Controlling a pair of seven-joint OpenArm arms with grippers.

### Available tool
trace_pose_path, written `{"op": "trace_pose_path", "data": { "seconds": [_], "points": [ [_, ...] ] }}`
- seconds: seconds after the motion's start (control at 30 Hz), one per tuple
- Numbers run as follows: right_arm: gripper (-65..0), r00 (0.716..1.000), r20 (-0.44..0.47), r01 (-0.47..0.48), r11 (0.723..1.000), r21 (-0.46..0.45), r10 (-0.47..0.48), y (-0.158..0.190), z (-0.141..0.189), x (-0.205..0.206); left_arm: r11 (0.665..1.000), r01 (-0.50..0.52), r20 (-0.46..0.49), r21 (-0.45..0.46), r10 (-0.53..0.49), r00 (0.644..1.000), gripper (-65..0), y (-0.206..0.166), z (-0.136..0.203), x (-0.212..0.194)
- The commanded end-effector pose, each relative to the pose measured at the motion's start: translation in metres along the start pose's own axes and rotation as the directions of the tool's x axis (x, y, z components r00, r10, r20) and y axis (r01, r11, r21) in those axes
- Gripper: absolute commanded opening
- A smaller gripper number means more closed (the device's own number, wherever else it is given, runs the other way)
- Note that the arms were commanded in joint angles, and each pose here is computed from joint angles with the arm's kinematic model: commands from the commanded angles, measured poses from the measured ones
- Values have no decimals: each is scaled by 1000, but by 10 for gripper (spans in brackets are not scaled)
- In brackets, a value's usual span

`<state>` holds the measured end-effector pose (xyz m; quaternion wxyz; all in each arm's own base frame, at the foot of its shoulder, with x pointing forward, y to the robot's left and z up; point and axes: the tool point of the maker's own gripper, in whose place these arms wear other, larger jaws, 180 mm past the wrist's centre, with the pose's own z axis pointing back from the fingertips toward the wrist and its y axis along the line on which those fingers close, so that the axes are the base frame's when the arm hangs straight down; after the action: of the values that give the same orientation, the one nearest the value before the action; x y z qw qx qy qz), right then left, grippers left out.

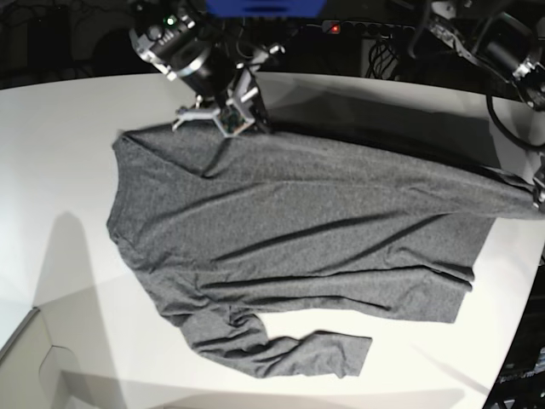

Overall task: Layout the t-shirt on the table in an organized manner, then fold the t-shirt properly
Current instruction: 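Pull the shoulder with the left gripper toward the right gripper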

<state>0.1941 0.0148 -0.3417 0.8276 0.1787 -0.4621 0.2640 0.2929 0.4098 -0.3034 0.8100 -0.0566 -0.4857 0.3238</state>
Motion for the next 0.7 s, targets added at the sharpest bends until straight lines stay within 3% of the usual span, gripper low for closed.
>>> {"op": "trace_pose_path", "data": {
  "seconds": [0.0, 0.33, 0.67],
  "points": [
    [-650, 999, 54, 1, 1000, 0, -1, -1, 1, 15, 1000, 9, 78, -23, -7, 997, -649, -8, 2, 28],
    [-650, 997, 69, -37, 999, -21, 38, -21, -19, 23, 994, -56, 32, -92, 59, 998, -649, -29, -36, 16],
    [-650, 997, 41, -66, 997, -40, 68, -45, -47, 20, 986, -42, 41, -158, 49, 998, -649, -59, -74, 30]
  ]
}}
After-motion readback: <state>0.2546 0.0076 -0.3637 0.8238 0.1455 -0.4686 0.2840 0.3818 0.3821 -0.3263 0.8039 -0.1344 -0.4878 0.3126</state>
